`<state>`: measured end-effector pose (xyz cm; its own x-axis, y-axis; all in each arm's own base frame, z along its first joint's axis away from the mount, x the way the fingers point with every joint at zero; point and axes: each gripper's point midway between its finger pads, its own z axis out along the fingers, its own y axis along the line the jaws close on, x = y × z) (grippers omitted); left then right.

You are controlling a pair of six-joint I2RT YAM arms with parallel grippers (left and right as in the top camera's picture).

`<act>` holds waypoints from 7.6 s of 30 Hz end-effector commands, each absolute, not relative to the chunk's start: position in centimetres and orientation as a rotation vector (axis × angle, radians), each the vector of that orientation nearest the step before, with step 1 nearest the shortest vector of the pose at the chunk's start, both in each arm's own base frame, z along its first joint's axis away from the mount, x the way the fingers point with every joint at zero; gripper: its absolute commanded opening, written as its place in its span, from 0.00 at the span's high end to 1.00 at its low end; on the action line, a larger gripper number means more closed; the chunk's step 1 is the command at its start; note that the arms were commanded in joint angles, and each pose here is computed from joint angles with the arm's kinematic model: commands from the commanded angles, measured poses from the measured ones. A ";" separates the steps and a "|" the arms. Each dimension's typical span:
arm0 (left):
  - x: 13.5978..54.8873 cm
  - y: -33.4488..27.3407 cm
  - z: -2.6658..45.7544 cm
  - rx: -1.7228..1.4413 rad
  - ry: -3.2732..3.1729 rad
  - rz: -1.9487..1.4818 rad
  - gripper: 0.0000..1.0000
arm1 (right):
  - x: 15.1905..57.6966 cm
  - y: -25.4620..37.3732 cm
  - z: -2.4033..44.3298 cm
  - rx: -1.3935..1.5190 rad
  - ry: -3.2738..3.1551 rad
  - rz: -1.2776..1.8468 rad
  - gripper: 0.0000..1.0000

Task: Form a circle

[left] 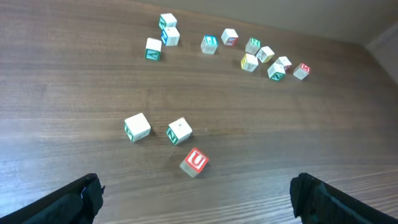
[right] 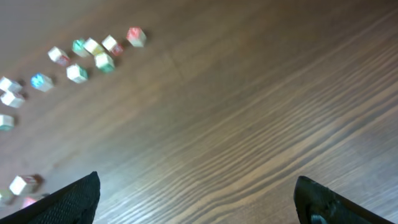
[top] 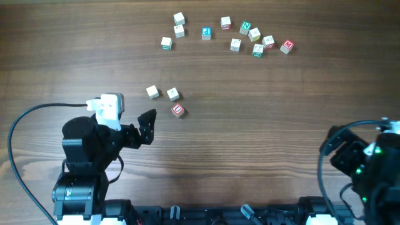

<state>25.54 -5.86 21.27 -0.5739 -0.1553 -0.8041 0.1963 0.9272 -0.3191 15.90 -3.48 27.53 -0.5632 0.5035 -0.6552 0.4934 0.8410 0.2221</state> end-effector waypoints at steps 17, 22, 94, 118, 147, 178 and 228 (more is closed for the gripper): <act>25.2 -5.8 21.2 0.038 2.150 -0.460 0.00 | 15.8 -3.5 27.6 0.856 2.165 0.099 0.00; 25.2 -5.8 21.2 0.038 2.148 -0.460 0.00 | 15.8 -3.5 27.6 0.856 2.165 0.100 0.00; 39.6 -4.4 7.1 -0.596 2.420 -0.250 0.11 | 15.8 -3.5 27.7 0.856 2.164 0.099 0.00; 41.3 -4.8 2.1 -0.672 2.459 -0.258 0.16 | 15.8 -3.5 27.7 0.856 2.165 0.099 0.00; 39.7 -4.6 0.5 -0.905 2.483 -0.276 0.66 | 15.8 -3.5 27.7 0.856 2.164 0.099 0.00; 38.8 -7.0 0.3 -1.104 2.429 -0.302 0.64 | 15.8 -3.5 27.7 0.856 2.164 0.099 0.00; 38.6 -6.7 0.2 -1.313 2.319 -0.296 0.59 | 15.8 -3.5 27.6 0.857 2.165 0.099 0.00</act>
